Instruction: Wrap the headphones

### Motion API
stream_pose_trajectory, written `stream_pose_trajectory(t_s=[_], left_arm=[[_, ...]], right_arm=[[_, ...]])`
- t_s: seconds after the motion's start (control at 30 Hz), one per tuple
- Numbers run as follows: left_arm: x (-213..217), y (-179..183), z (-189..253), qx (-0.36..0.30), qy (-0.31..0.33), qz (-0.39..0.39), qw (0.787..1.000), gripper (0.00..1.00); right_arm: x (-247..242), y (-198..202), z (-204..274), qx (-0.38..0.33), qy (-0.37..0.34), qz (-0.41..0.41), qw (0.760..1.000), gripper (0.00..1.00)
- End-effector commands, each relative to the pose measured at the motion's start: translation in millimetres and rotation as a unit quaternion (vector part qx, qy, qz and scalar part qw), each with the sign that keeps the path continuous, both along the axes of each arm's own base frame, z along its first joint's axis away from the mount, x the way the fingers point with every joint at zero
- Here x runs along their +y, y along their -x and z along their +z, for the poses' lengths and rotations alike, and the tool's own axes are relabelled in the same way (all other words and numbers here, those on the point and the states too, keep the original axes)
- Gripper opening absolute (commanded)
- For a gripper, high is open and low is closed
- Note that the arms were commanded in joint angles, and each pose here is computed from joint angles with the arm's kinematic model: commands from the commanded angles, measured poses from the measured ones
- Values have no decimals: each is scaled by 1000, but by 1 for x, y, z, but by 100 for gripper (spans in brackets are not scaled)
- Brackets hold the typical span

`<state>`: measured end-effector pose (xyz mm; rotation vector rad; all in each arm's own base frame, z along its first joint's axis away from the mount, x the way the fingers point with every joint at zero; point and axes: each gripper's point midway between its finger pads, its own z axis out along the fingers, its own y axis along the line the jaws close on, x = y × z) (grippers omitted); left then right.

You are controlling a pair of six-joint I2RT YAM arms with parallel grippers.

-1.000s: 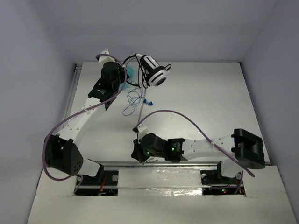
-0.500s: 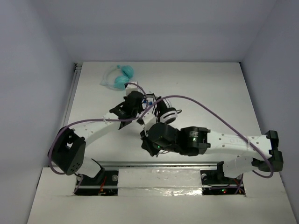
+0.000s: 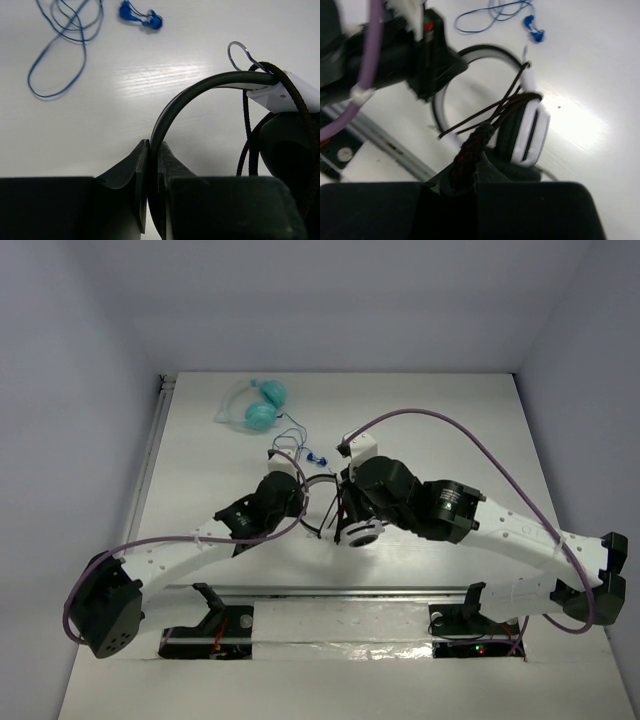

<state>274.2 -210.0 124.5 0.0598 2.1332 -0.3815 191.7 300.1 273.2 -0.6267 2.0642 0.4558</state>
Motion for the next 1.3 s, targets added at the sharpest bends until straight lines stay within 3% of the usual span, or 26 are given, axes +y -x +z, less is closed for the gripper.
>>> stream_pose_trajectory(t_s=[0.0, 0.37, 0.67, 0.97, 1.27], left_arm=[[-20, 12, 25, -30, 43, -47, 997, 0], [-65, 47, 55, -36, 95, -191, 976, 0], [-88, 62, 121, -86, 178, -264, 944, 0], [-72, 47, 144, -100, 223, -270, 931, 0], [-77, 47, 193, -134, 270, -318, 899, 0]], right_arm=[[-17, -30, 7, -57, 32, -44, 997, 0], [-44, -87, -10, -102, 66, -140, 983, 0], [-61, -94, -28, -91, 12, -195, 977, 0], [-59, -74, -15, -70, -102, -160, 979, 0], [-43, -59, -14, -56, -155, -87, 982, 17]])
